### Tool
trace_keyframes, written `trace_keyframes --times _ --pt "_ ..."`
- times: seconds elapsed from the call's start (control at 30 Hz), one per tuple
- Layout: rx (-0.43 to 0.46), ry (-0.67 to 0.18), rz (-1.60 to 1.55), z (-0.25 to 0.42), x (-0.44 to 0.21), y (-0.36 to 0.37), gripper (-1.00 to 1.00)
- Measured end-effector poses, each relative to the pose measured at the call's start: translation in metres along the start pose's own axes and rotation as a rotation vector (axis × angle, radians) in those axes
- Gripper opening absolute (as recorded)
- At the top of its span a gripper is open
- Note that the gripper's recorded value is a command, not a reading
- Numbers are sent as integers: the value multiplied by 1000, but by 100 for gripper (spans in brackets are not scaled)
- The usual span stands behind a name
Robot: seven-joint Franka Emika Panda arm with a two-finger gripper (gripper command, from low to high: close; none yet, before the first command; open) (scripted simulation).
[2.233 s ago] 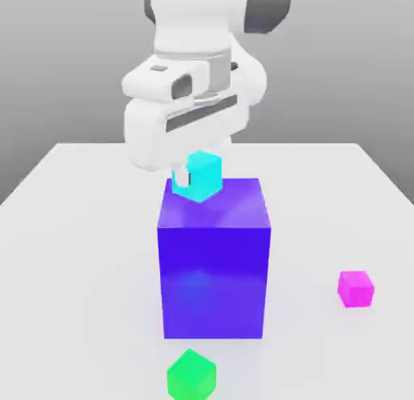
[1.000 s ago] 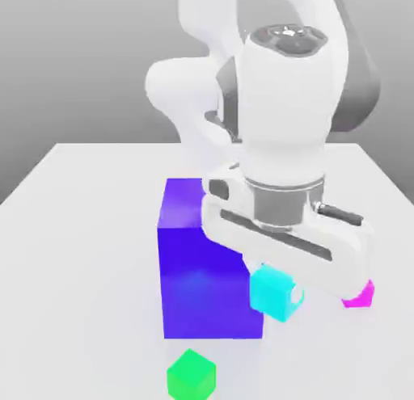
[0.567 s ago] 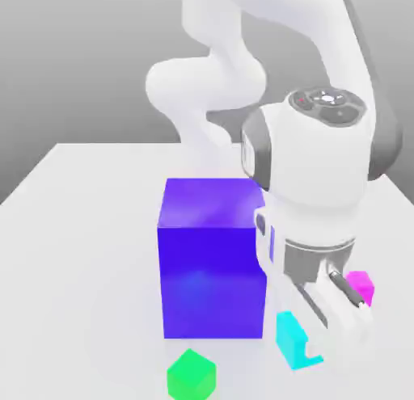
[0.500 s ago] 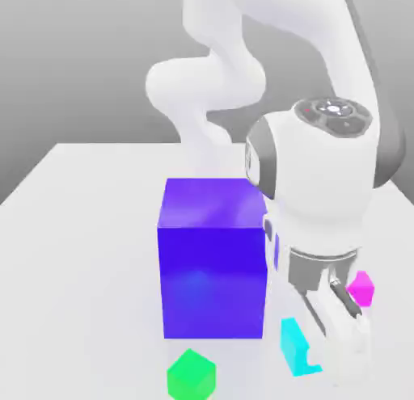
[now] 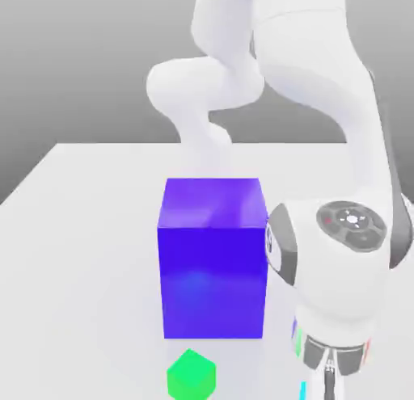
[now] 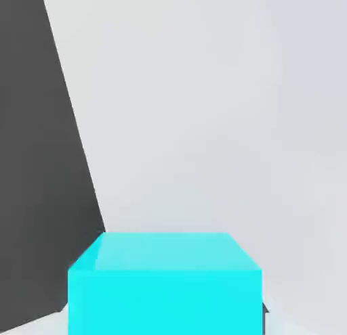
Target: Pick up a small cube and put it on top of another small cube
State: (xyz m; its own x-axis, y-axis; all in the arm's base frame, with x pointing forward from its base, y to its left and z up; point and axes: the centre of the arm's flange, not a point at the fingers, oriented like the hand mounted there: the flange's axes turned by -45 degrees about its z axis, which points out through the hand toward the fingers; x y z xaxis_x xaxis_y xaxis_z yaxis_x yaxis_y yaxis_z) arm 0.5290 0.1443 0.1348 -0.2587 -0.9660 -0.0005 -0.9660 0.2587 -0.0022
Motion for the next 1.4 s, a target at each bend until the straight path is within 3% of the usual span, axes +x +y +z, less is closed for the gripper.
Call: trace_keyframes --times 0.13,0.3,0.73,1.13,1.33,1.37,1.4 --pt "-1 1 1 0 0 0 100" --pt "-5 -1 -44 -55 -3 7 100" --pt "-27 -21 -940 -55 -55 140 100" --pt "-4 -6 -1810 -57 -64 265 100" --pt "-1 -5 -1874 -6 -65 274 100" --pt "-1 -4 -1875 3 -64 274 -100" --pt "-1 -4 -1875 3 -64 274 -100"
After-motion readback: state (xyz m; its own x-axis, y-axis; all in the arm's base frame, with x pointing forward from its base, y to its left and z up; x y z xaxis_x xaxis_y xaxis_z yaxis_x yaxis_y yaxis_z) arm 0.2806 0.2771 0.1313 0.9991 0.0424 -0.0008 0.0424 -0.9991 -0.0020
